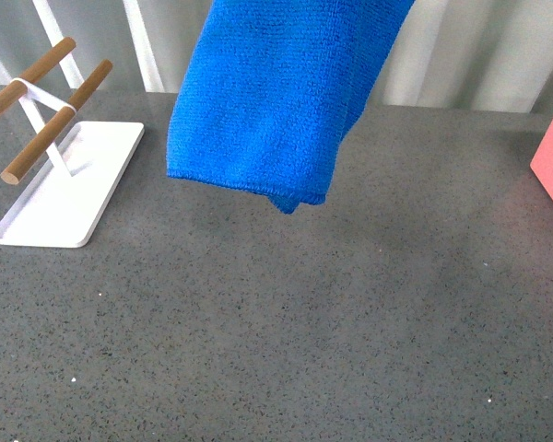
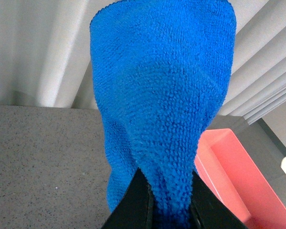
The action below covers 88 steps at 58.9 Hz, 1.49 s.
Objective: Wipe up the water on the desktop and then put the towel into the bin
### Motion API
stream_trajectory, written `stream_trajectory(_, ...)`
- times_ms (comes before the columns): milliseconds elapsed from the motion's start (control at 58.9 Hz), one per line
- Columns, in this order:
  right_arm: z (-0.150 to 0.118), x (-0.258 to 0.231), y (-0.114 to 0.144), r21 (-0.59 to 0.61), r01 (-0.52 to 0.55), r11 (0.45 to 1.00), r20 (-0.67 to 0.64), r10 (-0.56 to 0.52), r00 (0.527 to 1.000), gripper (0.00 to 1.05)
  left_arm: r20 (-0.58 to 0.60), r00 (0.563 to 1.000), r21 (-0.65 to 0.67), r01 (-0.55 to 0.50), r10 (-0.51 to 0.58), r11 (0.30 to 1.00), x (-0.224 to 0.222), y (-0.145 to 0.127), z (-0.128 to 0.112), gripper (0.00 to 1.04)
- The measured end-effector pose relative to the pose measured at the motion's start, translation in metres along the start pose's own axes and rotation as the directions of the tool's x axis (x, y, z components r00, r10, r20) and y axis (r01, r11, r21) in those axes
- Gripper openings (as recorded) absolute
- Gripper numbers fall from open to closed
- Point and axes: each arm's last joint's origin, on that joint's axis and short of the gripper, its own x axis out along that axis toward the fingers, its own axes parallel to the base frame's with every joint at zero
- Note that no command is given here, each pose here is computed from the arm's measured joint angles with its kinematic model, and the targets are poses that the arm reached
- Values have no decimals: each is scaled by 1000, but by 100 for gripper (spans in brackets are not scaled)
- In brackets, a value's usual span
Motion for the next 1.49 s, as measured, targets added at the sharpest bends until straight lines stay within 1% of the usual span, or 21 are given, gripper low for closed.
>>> stream_trajectory(34,1,12,-10,25,12,1000,10,-12,1000,98,-4,1000,-12,1,-1,1000,0,0,0,6)
stream_trajectory(102,-8,44,-27,196,-47,979,12,45,999,98,-8,1000,-57,7,-8,998,0,-2,-1,6)
stream_trajectory(119,-14,53,-28,262,-69,963,4,71,998,98,-6,1000,-71,12,-12,997,-1,-4,-1,6)
stream_trajectory(153,-24,62,-27,341,-108,934,-6,117,993,98,-4,1000,-81,18,-19,997,-2,-7,0,6)
stream_trajectory(170,-30,67,-24,406,-126,905,-13,144,990,98,-2,1000,-90,23,-23,996,-2,-9,1,6)
stream_trajectory(204,-39,75,-19,493,-154,856,-25,191,981,98,3,999,-102,35,-35,994,-3,-13,2,6)
stream_trajectory(238,-45,83,-14,565,-156,810,-39,215,976,98,6,999,-108,44,-43,993,-3,-17,3,6)
stream_trajectory(289,-47,91,-9,621,-145,771,-51,224,973,98,7,999,-128,52,-52,990,-3,-21,5,6)
stream_trajectory(441,-48,111,12,706,-220,673,3,308,951,98,8,998,-164,65,-64,984,-3,-26,6,6)
stream_trajectory(560,-48,127,26,732,-260,630,14,368,930,98,-1,998,-185,64,-65,981,-3,-27,5,6)
stream_trajectory(679,-48,138,41,727,-316,609,27,436,900,98,1,998,-216,69,-70,974,-2,-31,7,6)
stream_trajectory(917,-47,156,61,686,-420,594,58,531,846,98,8,996,-249,90,-91,964,-2,-39,10,6)
stream_trajectory(1035,-45,169,78,646,-488,587,84,580,810,98,18,994,-272,107,-106,956,-1,-45,17,6)
stream_trajectory(1086,-44,174,82,634,-488,600,75,581,811,98,22,994,-276,111,-109,955,-1,-46,18,6)
stream_trajectory(1188,-40,181,85,625,-497,602,80,584,808,98,21,994,-279,108,-106,954,-1,-46,18,6)
stream_trajectory(1205,-39,182,85,624,-497,603,81,582,809,97,21,994,-279,107,-105,954,-1,-46,18,6)
stream_trajectory(1290,-36,183,85,618,-495,611,81,576,813,83,24,995,-282,102,-100,954,-1,-43,19,6)
stream_trajectory(1324,-36,183,85,617,-494,612,80,576,813,80,25,995,-284,99,-96,954,-1,-42,20,6)
stream_trajectory(1443,-37,183,81,605,-487,630,68,568,820,55,27,996,-298,88,-84,950,-2,-38,21,6)
stream_trajectory(1460,-38,182,81,606,-485,631,67,567,821,53,26,996,-300,88,-84,950,-2,-38,21,6)
stream_trajectory(1494,-39,182,79,606,-480,634,65,562,825,46,25,996,-303,86,-82,949,-2,-37,21,6)
